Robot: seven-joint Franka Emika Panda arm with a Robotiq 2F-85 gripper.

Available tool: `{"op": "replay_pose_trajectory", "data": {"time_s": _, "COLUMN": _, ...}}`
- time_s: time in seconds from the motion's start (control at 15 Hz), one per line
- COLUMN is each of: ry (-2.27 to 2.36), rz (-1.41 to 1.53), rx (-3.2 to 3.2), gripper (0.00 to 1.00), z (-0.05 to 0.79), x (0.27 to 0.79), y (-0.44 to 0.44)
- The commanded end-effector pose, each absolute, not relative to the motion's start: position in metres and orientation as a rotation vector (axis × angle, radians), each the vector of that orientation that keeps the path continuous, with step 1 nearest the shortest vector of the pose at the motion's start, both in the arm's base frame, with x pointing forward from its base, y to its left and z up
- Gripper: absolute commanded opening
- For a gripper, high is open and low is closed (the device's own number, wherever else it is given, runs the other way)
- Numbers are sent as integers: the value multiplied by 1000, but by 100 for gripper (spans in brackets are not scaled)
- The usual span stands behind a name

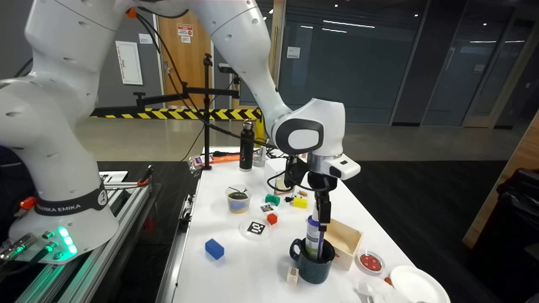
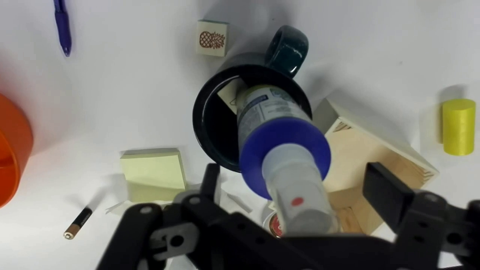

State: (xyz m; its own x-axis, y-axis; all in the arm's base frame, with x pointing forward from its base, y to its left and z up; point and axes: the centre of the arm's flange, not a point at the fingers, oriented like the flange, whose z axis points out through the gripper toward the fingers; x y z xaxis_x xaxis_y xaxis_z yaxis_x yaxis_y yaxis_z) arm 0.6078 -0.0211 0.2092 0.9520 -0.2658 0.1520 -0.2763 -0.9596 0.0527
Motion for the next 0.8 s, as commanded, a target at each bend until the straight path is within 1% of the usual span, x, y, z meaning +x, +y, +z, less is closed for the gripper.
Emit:
{"op": "replay_pose_trajectory", "data": {"time_s": 0.0, "ry": -454, "rz": 209, "rx": 3048, "gripper": 100, "z": 202, "x": 601, "y": -21}}
{"op": "replay_pose_trajectory", "data": {"time_s": 0.33, "ry": -439, "rz": 236, "rx": 3025, "gripper": 100, "z": 231, "x": 604, "y": -24}}
{"op": "replay_pose_trajectory", "data": {"time_s": 0.73, "ry": -452, "rz": 416, "rx": 2979, "gripper": 100, "z": 313, "x": 603, "y": -37}}
